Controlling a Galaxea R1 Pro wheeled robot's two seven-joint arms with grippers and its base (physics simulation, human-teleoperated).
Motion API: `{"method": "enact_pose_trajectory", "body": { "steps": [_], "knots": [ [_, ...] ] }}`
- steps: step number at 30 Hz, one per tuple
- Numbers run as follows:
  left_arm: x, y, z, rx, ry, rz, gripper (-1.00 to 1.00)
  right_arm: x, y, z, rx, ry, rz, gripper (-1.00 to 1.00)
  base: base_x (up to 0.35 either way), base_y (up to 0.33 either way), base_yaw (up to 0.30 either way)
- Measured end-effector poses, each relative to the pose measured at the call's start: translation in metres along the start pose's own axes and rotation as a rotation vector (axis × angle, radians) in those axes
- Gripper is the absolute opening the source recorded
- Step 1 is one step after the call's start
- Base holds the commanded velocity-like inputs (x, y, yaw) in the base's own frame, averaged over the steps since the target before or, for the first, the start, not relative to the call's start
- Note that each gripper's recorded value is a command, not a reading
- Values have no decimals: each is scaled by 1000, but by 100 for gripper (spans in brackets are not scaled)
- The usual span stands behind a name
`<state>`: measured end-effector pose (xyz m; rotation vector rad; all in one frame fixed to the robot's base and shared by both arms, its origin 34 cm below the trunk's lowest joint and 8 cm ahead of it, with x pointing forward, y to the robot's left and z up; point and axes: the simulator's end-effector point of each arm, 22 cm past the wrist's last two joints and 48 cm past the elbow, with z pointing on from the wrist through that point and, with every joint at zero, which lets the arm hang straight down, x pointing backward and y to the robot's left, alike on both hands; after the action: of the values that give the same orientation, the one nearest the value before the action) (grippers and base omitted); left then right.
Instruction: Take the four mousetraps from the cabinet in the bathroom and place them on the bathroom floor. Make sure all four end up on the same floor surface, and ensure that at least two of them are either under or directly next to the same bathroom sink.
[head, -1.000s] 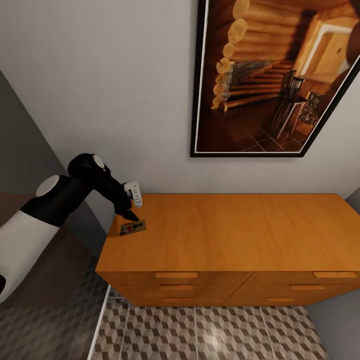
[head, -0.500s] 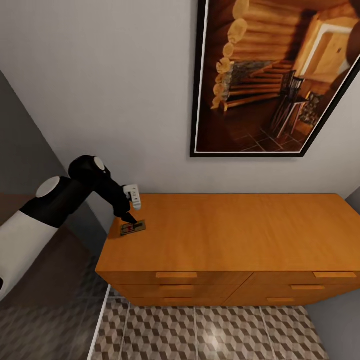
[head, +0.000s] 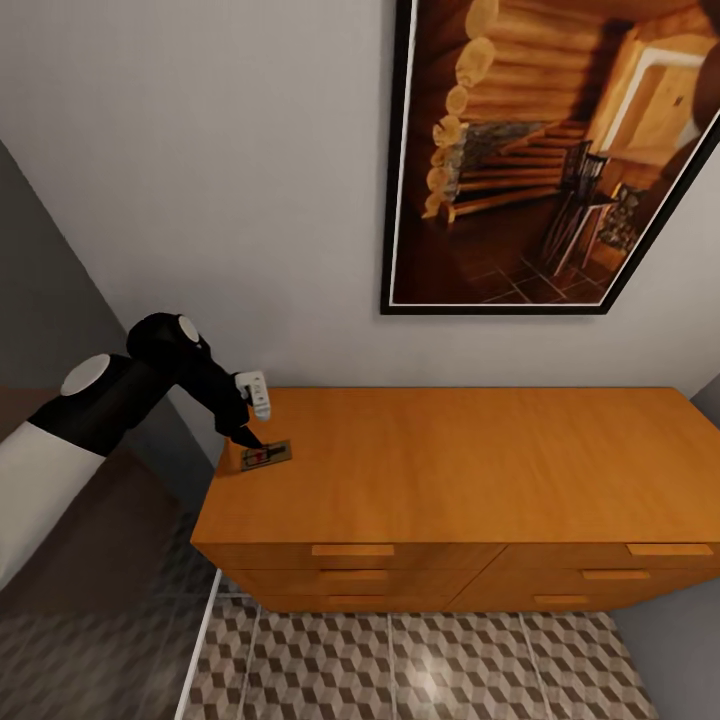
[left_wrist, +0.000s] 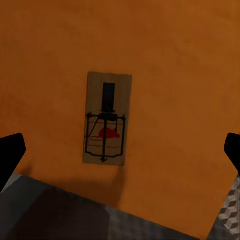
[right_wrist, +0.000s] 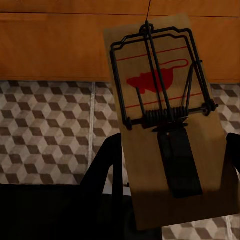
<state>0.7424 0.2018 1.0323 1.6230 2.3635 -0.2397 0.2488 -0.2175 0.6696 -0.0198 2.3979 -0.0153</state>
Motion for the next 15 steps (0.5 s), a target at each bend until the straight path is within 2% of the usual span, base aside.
{"method": "enact_pose_trajectory", "body": {
  "steps": [15],
  "knots": [
    [14,1,9,22,31,-32,100,0,0,0,0,0,0,-100,0,0,0]
  ]
}}
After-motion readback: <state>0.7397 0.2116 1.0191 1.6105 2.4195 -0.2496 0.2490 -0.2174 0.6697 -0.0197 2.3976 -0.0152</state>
